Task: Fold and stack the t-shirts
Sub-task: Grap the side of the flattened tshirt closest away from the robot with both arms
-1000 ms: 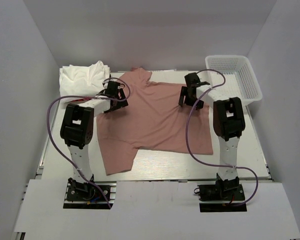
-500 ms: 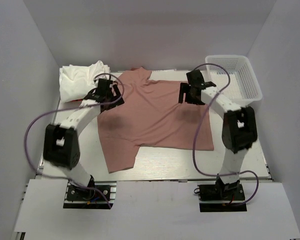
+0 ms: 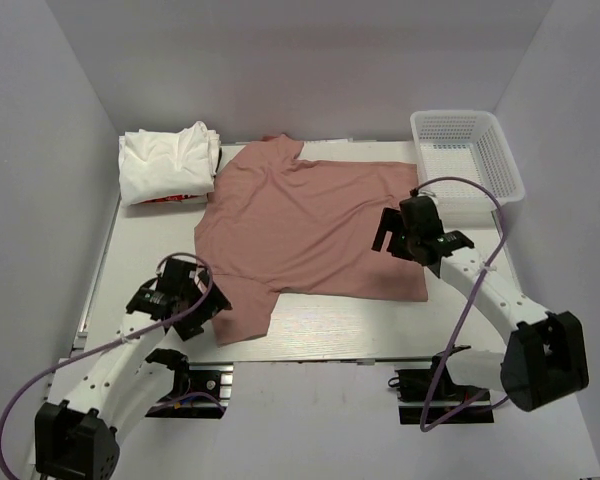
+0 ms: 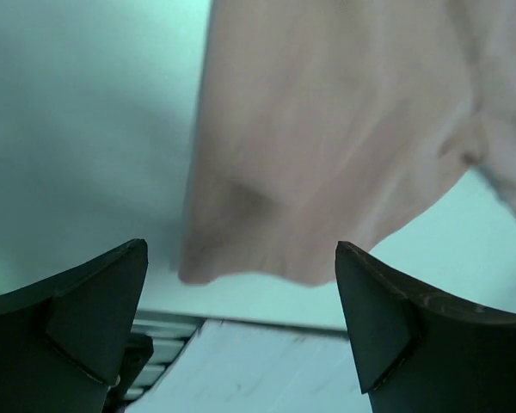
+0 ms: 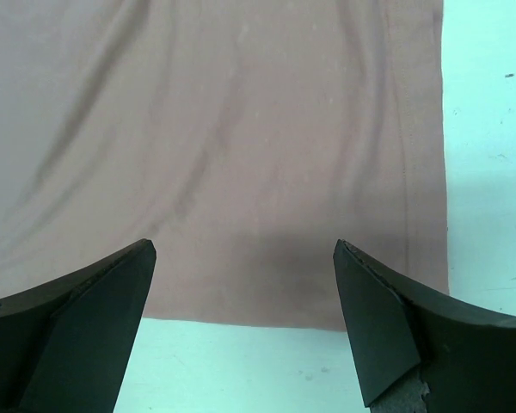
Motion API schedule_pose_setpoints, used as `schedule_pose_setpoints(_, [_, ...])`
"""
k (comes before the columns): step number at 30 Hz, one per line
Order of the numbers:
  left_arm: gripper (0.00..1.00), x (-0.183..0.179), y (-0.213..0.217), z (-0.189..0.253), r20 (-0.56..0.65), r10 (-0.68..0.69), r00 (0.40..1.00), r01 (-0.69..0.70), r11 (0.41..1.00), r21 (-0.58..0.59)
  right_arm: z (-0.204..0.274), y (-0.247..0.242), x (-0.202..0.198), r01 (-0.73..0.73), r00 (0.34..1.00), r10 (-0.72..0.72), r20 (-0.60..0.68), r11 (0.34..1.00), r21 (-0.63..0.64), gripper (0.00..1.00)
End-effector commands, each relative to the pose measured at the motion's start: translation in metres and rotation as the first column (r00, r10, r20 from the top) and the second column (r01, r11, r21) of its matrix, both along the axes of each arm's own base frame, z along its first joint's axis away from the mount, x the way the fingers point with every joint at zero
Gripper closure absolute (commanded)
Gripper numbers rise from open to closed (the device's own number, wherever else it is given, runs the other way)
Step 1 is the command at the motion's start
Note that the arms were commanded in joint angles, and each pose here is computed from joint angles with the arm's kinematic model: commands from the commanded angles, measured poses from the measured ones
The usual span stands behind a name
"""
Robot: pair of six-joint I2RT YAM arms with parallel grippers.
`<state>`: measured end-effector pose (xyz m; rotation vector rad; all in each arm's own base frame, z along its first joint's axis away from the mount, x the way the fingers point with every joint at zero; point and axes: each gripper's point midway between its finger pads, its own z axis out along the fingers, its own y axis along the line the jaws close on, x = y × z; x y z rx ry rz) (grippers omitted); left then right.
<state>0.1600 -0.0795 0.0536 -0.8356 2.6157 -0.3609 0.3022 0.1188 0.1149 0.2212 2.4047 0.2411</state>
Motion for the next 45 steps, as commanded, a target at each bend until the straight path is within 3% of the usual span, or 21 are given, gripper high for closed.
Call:
schedule_pose_setpoints(1, [0.00, -0.026, -0.027, -0.001, -0.064, -0.036, 0.997, 0.024, 0.985, -0.170, 0.017, -0.004, -0.001, 0.060, 0.996, -0.064, 0.067, 0.997, 0.052, 0.10])
schedule_pose_setpoints(4, [0.00, -0.034, -0.027, -0.019, -0.102, -0.026, 0.994, 0.007, 0.984, -0.181, 0.013, -0.012, -0.009, 0.096, 0.993, -0.099, 0.063, 0.994, 0.058, 0.10])
schedule_pose_setpoints(7, [0.13, -0.040, -0.027, -0.033, -0.150, -0.029, 0.988, 0.002, 0.984, -0.176, 0.011, -0.022, -0.015, 0.145, 0.987, -0.147, 0.058, 0.989, 0.040, 0.10])
schedule_pose_setpoints(8, [0.27, -0.041, -0.026, -0.037, -0.171, -0.023, 0.985, -0.005, 0.987, -0.161, 0.010, -0.025, -0.019, 0.156, 0.986, -0.157, 0.048, 0.987, 0.029, 0.10])
schedule_pose_setpoints(11, [0.57, -0.038, -0.025, -0.041, -0.180, -0.018, 0.983, -0.010, 0.989, -0.148, 0.007, -0.033, -0.024, 0.182, 0.983, -0.182, 0.037, 0.983, 0.006, 0.10])
schedule_pose_setpoints(12, [0.77, -0.035, -0.022, -0.043, -0.176, -0.010, 0.984, -0.014, 0.991, -0.133, 0.005, -0.033, -0.027, 0.181, 0.983, -0.181, 0.033, 0.984, 0.005, 0.10])
schedule_pose_setpoints(14, [0.99, -0.034, -0.020, -0.044, -0.175, 0.006, 0.984, -0.028, 0.992, -0.123, -0.007, -0.037, -0.038, 0.203, 0.979, -0.204, -0.017, 0.979, -0.007, 0.10])
schedule_pose_setpoints(19, [1.00, -0.021, -0.024, -0.028, -0.103, 0.004, 0.995, -0.019, 0.989, -0.146, -0.048, -0.055, -0.086, 0.278, 0.934, -0.291, -0.207, 0.956, -0.090, 0.10])
schedule_pose_setpoints(24, [1.00, -0.020, -0.028, -0.020, -0.072, -0.024, 0.997, 0.012, 0.986, -0.169, -0.083, -0.065, -0.120, 0.294, 0.902, -0.317, -0.293, 0.948, -0.122, 0.10])
schedule_pose_setpoints(38, [1.00, 0.003, -0.026, 0.005, 0.027, -0.044, 0.999, 0.047, 0.990, -0.133, -0.096, -0.060, -0.069, 0.382, 0.896, -0.388, -0.215, 0.921, -0.072, 0.10])
schedule_pose_setpoints(40, [1.00, 0.009, -0.026, 0.013, 0.051, -0.039, 0.998, 0.045, 0.991, -0.129, -0.098, -0.059, -0.064, 0.382, 0.897, -0.388, -0.212, 0.922, -0.070, 0.20])
schedule_pose_setpoints(41, [1.00, 0.009, -0.026, 0.013, 0.051, -0.039, 0.998, 0.045, 0.991, -0.129, -0.099, -0.060, -0.064, 0.382, 0.896, -0.388, -0.215, 0.921, -0.074, 0.31])
schedule_pose_setpoints(42, [1.00, 0.012, -0.027, 0.015, 0.054, -0.039, 0.998, 0.046, 0.990, -0.130, -0.100, -0.061, -0.065, 0.381, 0.895, -0.389, -0.218, 0.921, -0.077, 0.56])
schedule_pose_setpoints(44, [1.00, 0.017, -0.028, 0.021, 0.076, -0.039, 0.996, 0.049, 0.990, -0.135, -0.098, -0.062, -0.065, 0.381, 0.896, -0.389, -0.214, 0.921, -0.076, 0.74])
schedule_pose_setpoints(45, [1.00, 0.020, -0.029, 0.026, 0.090, -0.038, 0.995, 0.050, 0.989, -0.138, -0.098, -0.062, -0.066, 0.377, 0.897, -0.386, -0.215, 0.922, -0.084, 0.89])
